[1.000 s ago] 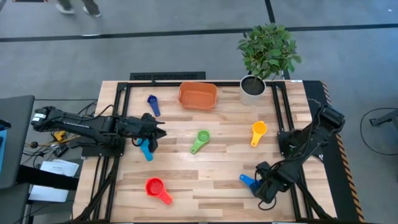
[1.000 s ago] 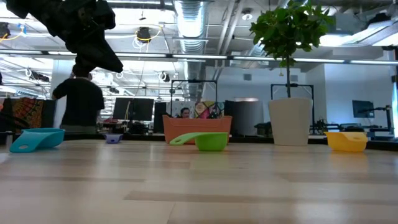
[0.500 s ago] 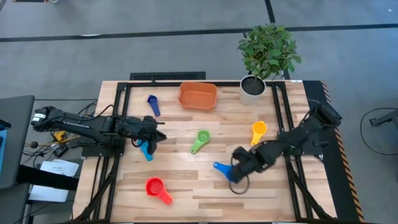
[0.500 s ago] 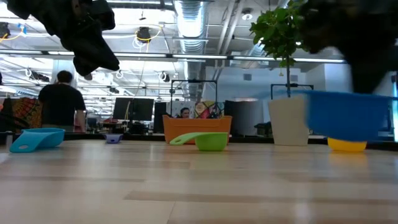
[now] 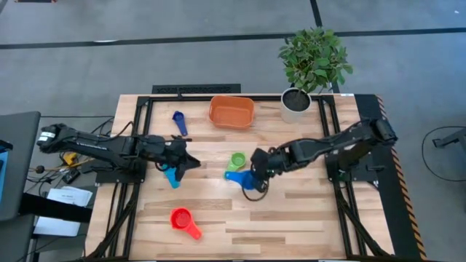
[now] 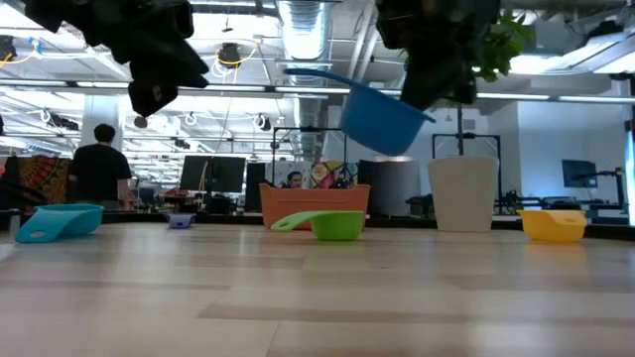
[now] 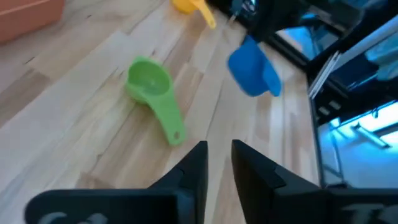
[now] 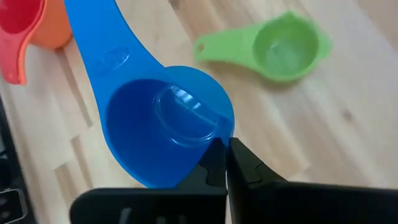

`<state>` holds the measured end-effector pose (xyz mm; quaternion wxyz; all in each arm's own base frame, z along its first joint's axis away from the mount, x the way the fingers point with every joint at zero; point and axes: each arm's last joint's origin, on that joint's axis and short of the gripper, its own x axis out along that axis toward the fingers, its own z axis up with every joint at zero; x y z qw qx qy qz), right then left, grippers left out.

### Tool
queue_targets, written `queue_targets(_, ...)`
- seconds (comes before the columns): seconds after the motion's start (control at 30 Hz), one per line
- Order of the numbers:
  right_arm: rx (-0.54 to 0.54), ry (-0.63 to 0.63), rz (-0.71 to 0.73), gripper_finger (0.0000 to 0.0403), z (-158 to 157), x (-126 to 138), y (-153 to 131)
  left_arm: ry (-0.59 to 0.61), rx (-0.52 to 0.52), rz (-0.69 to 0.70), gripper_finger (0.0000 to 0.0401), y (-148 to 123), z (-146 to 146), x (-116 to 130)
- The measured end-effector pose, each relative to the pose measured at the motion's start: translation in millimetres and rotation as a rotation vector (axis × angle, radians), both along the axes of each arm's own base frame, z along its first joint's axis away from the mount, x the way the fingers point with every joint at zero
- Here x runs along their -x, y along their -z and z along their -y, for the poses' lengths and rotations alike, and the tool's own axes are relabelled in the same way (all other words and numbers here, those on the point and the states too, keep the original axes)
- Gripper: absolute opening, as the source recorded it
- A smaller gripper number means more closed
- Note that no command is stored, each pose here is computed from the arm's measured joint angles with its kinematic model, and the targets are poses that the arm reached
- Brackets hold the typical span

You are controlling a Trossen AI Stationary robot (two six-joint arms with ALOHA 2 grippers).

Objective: Nest measuring cups in basket
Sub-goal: Stack the blue measuring cup on top of the red measuring cup

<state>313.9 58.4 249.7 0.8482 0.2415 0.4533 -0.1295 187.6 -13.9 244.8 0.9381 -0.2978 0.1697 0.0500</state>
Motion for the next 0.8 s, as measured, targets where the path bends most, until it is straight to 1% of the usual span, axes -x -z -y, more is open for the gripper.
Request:
queue_targets(0.17,0.043,-0.032,0.045,0.0007,16,-7,-5,-0.056,0.044,0.059,0.013,0,-6,-13)
queue_targets(0.27,0.047,-0.045,0.096,0.0007,23,-12,-8,-0.041,0.08,0.108,0.0165,-1,-13,-24)
queue_targets(0.37,0.062,-0.055,0.14,0.0005,28,-16,-11,-0.02,0.096,0.113,0.0189,-5,-18,-39)
queue_targets(0.47,0.074,-0.061,0.15,0.0007,32,-17,-12,0.017,0.1,0.102,0.0199,-9,-22,-54)
queue_targets(0.57,0.087,-0.072,0.141,0.0007,36,-16,-11,0.072,0.114,0.093,0.0201,-11,-25,-66)
queue_targets(0.8,0.114,-0.094,0.15,0.0008,38,-17,-12,0.173,0.15,0.084,0.0201,-17,-32,-86)
